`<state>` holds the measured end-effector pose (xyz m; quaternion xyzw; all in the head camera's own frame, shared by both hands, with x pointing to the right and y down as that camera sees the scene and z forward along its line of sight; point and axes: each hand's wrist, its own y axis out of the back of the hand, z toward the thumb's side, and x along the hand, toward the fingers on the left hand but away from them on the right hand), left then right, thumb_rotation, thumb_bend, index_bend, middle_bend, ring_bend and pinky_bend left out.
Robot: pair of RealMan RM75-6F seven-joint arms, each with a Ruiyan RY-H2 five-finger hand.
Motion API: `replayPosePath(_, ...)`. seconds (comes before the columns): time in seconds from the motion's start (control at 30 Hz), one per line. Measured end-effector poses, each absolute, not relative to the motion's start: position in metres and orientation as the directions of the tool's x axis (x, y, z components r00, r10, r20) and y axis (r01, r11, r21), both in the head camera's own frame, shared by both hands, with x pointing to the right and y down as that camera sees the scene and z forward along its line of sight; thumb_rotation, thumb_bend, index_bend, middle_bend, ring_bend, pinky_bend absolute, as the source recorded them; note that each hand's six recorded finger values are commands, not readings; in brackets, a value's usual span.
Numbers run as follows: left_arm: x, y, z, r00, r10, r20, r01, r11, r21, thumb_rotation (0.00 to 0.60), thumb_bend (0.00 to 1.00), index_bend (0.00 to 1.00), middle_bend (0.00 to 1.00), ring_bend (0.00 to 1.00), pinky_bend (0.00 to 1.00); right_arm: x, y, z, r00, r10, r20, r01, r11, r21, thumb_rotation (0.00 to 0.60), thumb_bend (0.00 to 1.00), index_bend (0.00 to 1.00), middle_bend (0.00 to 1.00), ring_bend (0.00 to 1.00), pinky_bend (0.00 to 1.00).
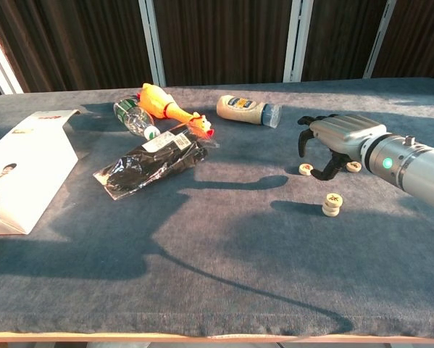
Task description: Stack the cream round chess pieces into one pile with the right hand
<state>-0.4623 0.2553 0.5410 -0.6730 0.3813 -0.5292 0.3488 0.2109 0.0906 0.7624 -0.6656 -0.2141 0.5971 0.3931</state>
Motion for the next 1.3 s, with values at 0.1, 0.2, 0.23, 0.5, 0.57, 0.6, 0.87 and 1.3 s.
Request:
replayPosePath(0.1, -0.462, 0.255, 0.541, 0.147, -0.883, 0.445, -0.144, -0.464, -0.874, 0.600, 0.54, 0.00, 0.00, 0.00, 0.03, 0.211, 0.090, 0.767, 0.188, 0.751, -0.633, -0.191, -0.604, -0.774, 0.600, 0.50, 0.51, 0.01, 0.00, 0.01)
replayPosePath(0.2, -0.463, 0.255, 0.541, 0.144, -0.885, 0.443, -0.143, -0.462, -0.875, 0.600, 0.54, 0.00, 0.00, 0.00, 0.03, 0.210, 0.088, 0.770, 0.183, 0.749, -0.637, -0.191, -0.609, -0.770, 0.600, 0.50, 0.52, 0.01, 0.00, 0.01)
replayPosePath(0.23, -0.463, 0.255, 0.541, 0.143, -0.885, 0.444, -0.144, -0.462, -0.875, 0.600, 0.54, 0.00, 0.00, 0.00, 0.03, 0.210, 0.088, 0.771, 0.183, 0.748, -0.638, -0.191, -0.610, -0.769, 0.600, 0.50, 0.52, 0.01, 0.00, 0.01)
replayPosePath(0.5, -0.463, 0.255, 0.541, 0.142, -0.885, 0.444, -0.144, -0.462, -0.875, 0.600, 0.54, 0.00, 0.00, 0.00, 0.03, 0.207, 0.089, 0.776, 0.183, 0.743, -0.644, -0.193, -0.615, -0.764, 0.600, 0.50, 0.55, 0.02, 0.00, 0.02)
replayPosePath(0.57, -0.463, 0.254, 0.540, 0.141, -0.886, 0.442, -0.145, -0.460, -0.876, 0.600, 0.54, 0.00, 0.00, 0.00, 0.03, 0.207, 0.089, 0.777, 0.182, 0.743, -0.645, -0.194, -0.616, -0.764, 0.600, 0.50, 0.57, 0.03, 0.00, 0.02)
replayPosePath(0.6, -0.464, 0.254, 0.540, 0.141, -0.886, 0.442, -0.145, -0.460, -0.876, 0.600, 0.54, 0.00, 0.00, 0.00, 0.03, 0.208, 0.089, 0.777, 0.180, 0.742, -0.645, -0.193, -0.616, -0.763, 0.600, 0.50, 0.57, 0.03, 0.00, 0.02)
replayPosePath(0.87, -0.464, 0.254, 0.540, 0.140, -0.886, 0.443, -0.146, -0.461, -0.876, 0.600, 0.54, 0.00, 0.00, 0.00, 0.03, 0.208, 0.088, 0.771, 0.189, 0.758, -0.624, -0.167, -0.602, -0.781, 0.600, 0.50, 0.63, 0.05, 0.00, 0.04)
replayPosePath(1.3, -0.463, 0.255, 0.540, 0.144, -0.886, 0.442, -0.145, -0.460, -0.876, 0.600, 0.54, 0.00, 0.00, 0.00, 0.03, 0.225, 0.124, 0.721, 0.343, 0.744, -0.574, -0.139, -0.564, -0.814, 0.600, 0.50, 0.63, 0.06, 0.00, 0.04)
